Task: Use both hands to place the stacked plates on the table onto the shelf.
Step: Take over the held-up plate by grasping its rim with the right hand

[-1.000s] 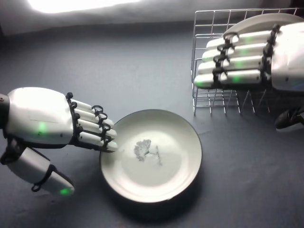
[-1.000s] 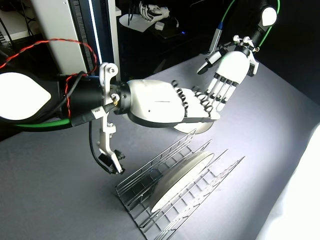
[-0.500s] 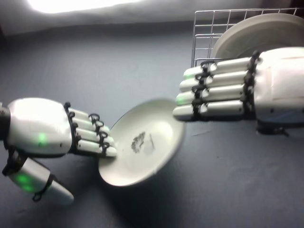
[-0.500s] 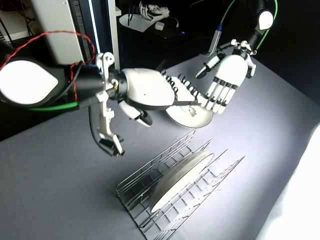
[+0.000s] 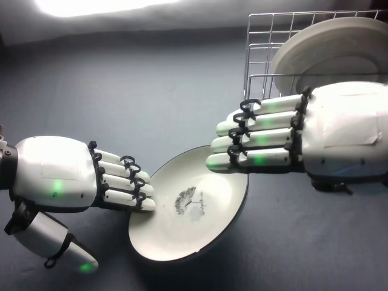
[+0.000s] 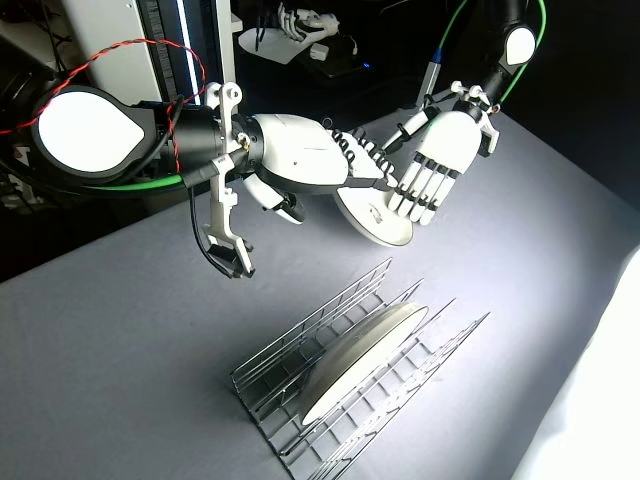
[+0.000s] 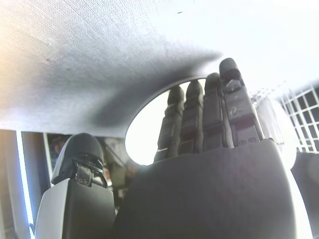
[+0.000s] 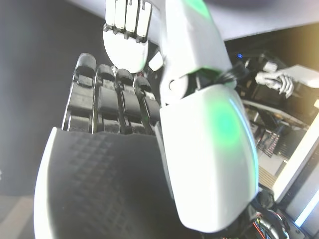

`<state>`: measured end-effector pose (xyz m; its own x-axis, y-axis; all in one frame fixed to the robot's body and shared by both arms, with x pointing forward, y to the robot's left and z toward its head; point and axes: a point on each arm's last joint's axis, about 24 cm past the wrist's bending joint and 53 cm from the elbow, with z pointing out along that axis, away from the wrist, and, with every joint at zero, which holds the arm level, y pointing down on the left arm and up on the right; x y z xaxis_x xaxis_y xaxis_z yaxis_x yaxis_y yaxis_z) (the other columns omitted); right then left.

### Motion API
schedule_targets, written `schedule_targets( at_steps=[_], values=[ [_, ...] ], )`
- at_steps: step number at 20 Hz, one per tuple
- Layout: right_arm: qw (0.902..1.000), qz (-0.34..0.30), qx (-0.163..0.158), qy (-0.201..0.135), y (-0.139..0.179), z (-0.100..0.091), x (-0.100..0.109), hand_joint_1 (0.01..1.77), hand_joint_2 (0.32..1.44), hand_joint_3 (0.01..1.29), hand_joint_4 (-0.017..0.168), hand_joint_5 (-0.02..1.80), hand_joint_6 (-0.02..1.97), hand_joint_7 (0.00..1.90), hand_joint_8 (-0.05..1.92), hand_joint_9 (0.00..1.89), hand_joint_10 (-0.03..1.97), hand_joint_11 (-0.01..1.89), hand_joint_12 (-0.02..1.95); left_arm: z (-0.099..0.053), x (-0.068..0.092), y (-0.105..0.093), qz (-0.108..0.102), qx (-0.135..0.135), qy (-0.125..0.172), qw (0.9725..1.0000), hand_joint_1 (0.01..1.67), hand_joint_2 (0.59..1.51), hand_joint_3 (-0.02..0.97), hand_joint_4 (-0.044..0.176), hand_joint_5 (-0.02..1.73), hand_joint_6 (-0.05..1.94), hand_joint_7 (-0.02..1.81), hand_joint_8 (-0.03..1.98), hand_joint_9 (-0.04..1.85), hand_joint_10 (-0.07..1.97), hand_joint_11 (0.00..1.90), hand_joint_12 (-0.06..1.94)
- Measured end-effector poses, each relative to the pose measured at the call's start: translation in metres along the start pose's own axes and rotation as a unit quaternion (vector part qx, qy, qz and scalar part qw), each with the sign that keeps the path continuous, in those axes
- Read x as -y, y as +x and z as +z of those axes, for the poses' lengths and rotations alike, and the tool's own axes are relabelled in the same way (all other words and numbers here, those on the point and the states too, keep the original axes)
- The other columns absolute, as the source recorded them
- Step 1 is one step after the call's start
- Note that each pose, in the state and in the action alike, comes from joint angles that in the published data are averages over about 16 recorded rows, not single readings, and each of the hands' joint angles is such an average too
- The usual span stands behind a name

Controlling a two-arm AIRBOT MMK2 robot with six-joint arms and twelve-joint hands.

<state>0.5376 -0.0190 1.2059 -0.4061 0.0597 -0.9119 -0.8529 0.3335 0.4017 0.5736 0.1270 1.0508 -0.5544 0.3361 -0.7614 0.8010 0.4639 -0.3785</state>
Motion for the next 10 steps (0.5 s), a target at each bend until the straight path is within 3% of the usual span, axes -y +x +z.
schedule_targets(
  at_steps=[10],
  values=[
    [0.9990, 0.035, -0.024, 0.013, 0.025, 0.018, -0.012, 1.49, 1.00, 0.01, 0.001, 0.02, 0.02, 0.02, 0.03, 0.01, -0.01, 0.01, 0.49, 0.001, 0.002, 0.001, -0.001, -0.001, 0.001, 1.0000, 0.02, 1.196, 0.003, -0.004, 0.18, -0.02, 0.14, -0.02, 0.14, -0.03, 0.19, 0.07]
  ],
)
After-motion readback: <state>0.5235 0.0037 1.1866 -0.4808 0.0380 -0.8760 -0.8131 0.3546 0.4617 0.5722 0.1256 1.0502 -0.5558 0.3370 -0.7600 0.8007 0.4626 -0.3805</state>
